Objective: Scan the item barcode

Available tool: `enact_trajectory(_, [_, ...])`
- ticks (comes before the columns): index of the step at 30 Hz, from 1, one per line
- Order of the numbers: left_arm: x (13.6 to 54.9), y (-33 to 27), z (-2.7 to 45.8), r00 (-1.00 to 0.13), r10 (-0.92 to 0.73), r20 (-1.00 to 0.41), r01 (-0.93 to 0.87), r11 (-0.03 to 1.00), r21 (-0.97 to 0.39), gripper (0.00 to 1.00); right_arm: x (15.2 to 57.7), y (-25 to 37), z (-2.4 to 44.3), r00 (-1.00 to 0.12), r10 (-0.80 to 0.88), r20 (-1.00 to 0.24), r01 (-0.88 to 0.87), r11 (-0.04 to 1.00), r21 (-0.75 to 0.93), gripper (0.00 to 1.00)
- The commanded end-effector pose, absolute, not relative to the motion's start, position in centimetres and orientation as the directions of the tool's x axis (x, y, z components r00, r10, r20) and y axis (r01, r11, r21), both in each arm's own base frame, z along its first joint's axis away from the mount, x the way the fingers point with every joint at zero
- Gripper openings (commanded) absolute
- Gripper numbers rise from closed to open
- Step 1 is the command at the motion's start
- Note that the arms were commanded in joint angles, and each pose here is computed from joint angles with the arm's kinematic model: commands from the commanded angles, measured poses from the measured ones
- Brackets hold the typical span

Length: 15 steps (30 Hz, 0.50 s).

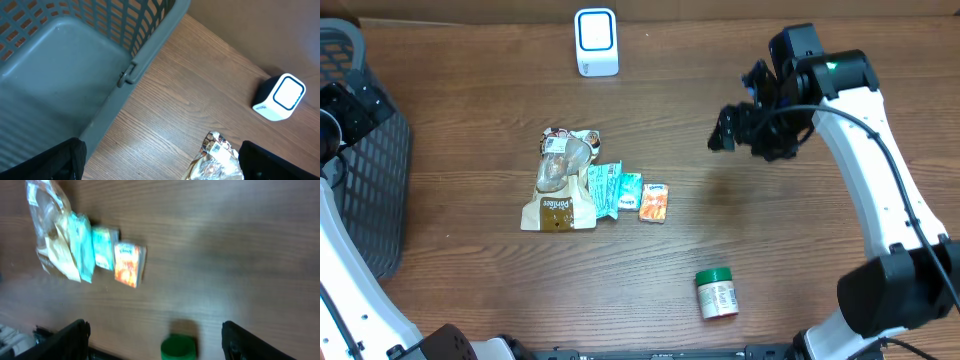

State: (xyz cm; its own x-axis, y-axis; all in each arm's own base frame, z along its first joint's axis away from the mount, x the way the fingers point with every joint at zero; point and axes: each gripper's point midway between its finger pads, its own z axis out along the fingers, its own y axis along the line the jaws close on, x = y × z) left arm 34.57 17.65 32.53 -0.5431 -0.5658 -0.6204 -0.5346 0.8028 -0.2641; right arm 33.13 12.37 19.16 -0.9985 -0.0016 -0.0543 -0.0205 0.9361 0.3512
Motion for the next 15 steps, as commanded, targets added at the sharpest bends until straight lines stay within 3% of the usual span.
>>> enact_trajectory(1, [34.6, 17.7, 32.8, -0.549, -0.546, -0.633, -0.523, 0.815, -0.249, 1.00, 30.9, 12.5, 17.7, -0.999, -0.039, 0.021, -0.031, 0.954, 0.298, 0.82])
enact_trajectory(3, [34.6, 17.7, 32.8, -0.549, -0.546, -0.633, -0.523, 0.815, -0.249, 1.00, 29.2, 13.2, 15.9, -0.994, -0.069, 0.087, -0.042, 0.958, 0.284, 0.82])
enact_trajectory(6, [34.6, 17.7, 32.8, -0.549, -0.546, -0.633, -0.523, 0.815, -0.249, 0.99, 27.5, 13.9, 14.0, -0.988, -0.070, 0.136, -0.037, 0.973, 0.228, 0.74])
enact_trajectory(9, [34.6, 17.7, 32.8, -0.549, -0.546, -0.633, -0.523, 0.815, -0.249, 0.99, 26.5, 13.5, 13.4, -0.994, -0.005, 0.106, 0.001, 0.998, 0.056, 0.73])
enact_trajectory(15, [34.6, 17.7, 32.8, -0.549, -0.546, -0.633, -0.523, 0.815, -0.249, 1.00, 22.4, 14.5, 12.5, -0.995, -0.060, 0.082, -0.059, 0.998, 0.020, 0.76])
